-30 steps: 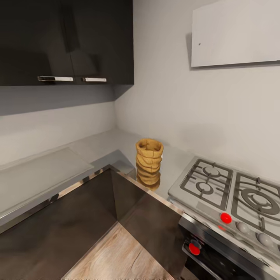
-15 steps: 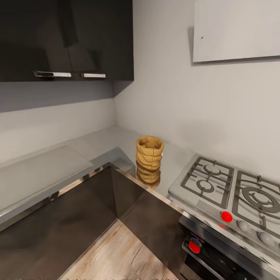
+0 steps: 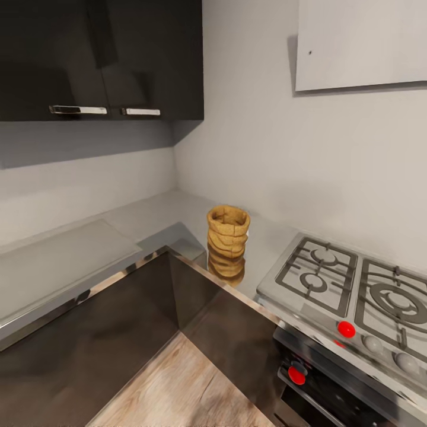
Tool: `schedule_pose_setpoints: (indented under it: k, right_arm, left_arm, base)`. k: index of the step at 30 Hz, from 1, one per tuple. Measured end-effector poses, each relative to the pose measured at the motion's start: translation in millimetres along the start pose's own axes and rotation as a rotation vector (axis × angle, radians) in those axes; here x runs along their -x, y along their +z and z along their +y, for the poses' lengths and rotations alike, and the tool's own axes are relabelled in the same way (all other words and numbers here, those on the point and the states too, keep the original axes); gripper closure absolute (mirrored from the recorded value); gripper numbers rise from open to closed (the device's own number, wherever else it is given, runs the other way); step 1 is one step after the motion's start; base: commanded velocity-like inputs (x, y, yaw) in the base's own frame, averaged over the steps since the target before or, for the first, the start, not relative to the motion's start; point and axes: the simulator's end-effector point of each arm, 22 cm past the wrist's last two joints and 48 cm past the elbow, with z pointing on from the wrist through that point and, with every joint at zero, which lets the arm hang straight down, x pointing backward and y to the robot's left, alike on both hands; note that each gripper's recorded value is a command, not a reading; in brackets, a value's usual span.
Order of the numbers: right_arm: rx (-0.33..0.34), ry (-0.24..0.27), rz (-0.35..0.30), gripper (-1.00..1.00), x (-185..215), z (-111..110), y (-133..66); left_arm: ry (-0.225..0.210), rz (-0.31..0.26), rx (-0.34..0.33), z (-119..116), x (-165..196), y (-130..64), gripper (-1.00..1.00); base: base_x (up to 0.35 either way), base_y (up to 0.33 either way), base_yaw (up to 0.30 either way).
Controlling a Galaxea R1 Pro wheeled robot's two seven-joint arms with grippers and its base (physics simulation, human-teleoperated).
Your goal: In the kitchen, take the popcorn bag from the countertop, put it into the microwave, and heat it until the popcorn is cooked so the cooked popcorn ends up inside the bag.
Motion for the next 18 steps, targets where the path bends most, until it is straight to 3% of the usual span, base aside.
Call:
schedule_pose_setpoints:
  k: [8,11,13,15,18]
  right_arm:
    - [-0.012,-0.008,-0.003,-1.0,3,-10,-0.8]
    - [-0.046,-0.027,-0.091,-1.0,49,-22,-2.4]
    - [-0.063,-0.105,-0.141,-1.0,91,-17,-6.1]
    - [-0.057,-0.218,-0.164,-1.0,146,2,-17.2]
    - [0.004,-0.27,-0.175,-1.0,204,31,-42.7]
  left_arm:
    - [0.01,0.001,-0.002,-1,-1,0.0,-1.0]
    - [0.009,0.001,-0.002,-1,0,0.0,-1.0]
    - [0.011,0.001,-0.003,-2,-1,-0.1,-1.0]
    - [0.009,0.0,-0.002,-1,0,-0.1,-1.0]
    - [0.006,0.0,-0.002,-1,0,-0.1,-1.0]
  base:
    - [0.0,0.0,0.0]
    - [0.0,0.0,0.0]
    - [0.0,0.0,0.0]
    - [0.0,0.0,0.0]
    - [0.0,0.0,0.0]
